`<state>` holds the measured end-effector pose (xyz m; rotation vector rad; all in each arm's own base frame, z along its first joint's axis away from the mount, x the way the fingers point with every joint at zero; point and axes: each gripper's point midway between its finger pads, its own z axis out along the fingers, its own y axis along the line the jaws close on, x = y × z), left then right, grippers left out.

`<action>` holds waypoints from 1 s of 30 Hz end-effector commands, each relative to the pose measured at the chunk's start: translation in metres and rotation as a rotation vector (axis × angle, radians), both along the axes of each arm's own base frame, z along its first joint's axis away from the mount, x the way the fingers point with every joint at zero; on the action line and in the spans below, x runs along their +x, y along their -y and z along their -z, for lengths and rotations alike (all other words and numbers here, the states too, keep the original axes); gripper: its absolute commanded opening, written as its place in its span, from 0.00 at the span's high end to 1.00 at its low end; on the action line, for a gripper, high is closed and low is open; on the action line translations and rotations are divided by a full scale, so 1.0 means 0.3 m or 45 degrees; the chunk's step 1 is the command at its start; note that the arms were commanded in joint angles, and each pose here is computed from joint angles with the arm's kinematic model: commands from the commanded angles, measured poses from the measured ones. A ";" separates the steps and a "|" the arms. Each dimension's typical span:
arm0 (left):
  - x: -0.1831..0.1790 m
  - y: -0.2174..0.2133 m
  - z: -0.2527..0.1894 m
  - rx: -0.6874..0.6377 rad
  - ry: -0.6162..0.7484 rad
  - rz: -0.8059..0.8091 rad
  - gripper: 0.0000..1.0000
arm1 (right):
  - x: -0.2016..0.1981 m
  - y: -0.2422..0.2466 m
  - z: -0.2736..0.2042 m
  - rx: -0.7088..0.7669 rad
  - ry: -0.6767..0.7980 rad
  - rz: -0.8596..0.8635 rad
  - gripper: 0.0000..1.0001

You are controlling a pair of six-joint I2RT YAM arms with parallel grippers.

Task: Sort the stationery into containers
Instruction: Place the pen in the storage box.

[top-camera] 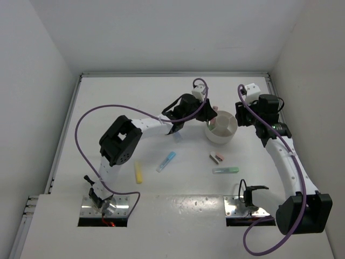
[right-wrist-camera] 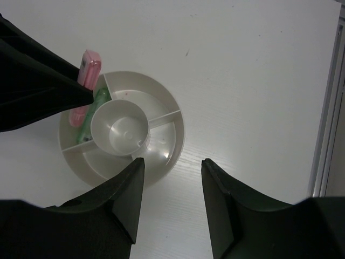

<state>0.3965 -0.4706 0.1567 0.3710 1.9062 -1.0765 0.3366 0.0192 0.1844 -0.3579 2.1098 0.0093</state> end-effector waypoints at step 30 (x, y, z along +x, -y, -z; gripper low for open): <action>0.017 -0.264 -0.259 -0.033 0.025 -0.453 1.00 | 0.016 -0.003 -0.015 -0.014 0.039 -0.010 0.52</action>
